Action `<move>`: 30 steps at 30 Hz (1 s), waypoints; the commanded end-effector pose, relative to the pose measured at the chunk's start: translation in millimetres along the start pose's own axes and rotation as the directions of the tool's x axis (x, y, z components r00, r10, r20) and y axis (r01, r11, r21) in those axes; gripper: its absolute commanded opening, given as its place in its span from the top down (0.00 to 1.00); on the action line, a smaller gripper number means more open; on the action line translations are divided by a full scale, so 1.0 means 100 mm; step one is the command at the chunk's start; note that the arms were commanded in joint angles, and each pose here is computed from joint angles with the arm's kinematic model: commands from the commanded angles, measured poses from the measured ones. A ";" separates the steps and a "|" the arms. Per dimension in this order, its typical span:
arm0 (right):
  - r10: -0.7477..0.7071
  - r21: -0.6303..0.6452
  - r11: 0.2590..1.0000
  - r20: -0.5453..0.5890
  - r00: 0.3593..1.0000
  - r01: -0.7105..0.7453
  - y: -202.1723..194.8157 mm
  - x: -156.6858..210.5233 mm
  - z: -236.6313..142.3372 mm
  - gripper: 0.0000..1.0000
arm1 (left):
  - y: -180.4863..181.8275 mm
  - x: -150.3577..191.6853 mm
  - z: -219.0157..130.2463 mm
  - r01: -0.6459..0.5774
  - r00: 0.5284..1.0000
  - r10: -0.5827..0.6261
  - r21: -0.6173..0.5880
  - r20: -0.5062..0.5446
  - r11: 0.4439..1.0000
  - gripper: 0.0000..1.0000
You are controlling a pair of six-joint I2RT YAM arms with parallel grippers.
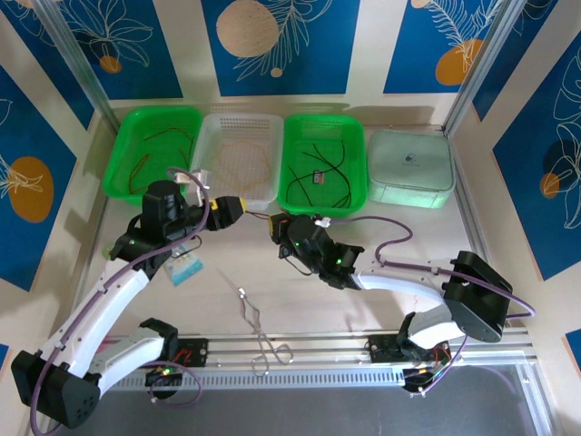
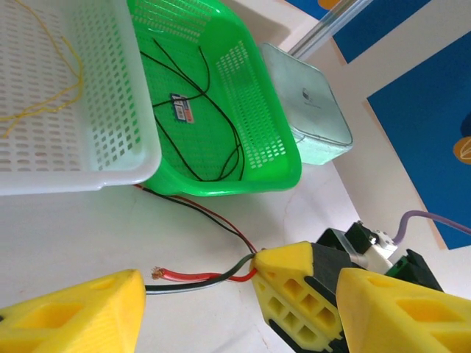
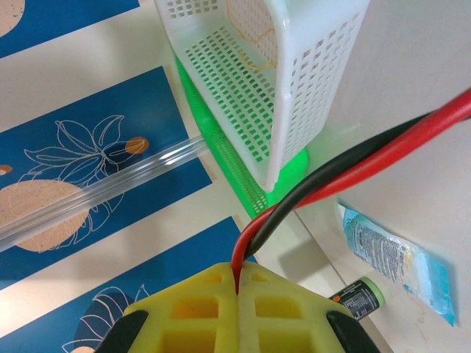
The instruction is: Untangle the cables
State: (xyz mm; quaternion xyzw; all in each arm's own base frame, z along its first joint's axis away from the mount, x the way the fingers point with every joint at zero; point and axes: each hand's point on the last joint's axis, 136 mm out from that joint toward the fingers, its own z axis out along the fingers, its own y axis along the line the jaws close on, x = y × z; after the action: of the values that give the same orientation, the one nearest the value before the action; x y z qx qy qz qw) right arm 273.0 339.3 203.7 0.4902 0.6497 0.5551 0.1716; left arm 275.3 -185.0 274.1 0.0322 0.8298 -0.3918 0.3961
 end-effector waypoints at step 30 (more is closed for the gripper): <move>0.583 0.011 0.812 -0.048 0.811 -0.583 0.10 0.19 0.03 1.00 | 0.01 0.04 0.15 0.021 0.999 -0.021 0.018 -0.025 1.000 0.44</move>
State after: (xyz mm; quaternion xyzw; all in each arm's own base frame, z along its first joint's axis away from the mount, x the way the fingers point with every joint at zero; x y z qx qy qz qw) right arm 269.3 346.9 205.0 0.4831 0.6546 0.5587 0.1613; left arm 283.1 -187.7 258.5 0.0223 0.8415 -0.3863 0.3770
